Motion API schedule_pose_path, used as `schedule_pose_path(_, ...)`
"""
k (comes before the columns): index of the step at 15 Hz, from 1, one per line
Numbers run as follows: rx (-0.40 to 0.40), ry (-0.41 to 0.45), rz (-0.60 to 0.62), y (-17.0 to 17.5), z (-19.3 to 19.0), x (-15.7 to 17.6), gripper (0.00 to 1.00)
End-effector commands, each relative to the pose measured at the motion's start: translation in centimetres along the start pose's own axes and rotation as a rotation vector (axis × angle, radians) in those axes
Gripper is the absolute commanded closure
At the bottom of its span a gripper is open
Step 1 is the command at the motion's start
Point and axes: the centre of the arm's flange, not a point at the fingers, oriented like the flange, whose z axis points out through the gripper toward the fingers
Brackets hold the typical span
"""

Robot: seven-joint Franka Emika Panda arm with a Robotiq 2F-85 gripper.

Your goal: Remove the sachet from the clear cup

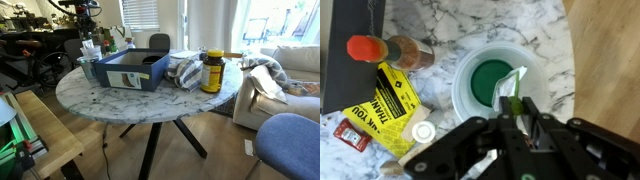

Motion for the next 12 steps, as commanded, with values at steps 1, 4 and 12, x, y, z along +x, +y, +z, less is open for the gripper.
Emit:
schedule_pose_path(1,-0.033,0.001,-0.035,-1.8,-7.5,-5.8,0.96)
schedule_pose_path(4,-0.107,0.082,0.135,-0.3,-13.4,-10.7,0.96)
schedule_pose_path(12,-0.081,0.213,0.35,7.6,-16.9,-16.3,0.96)
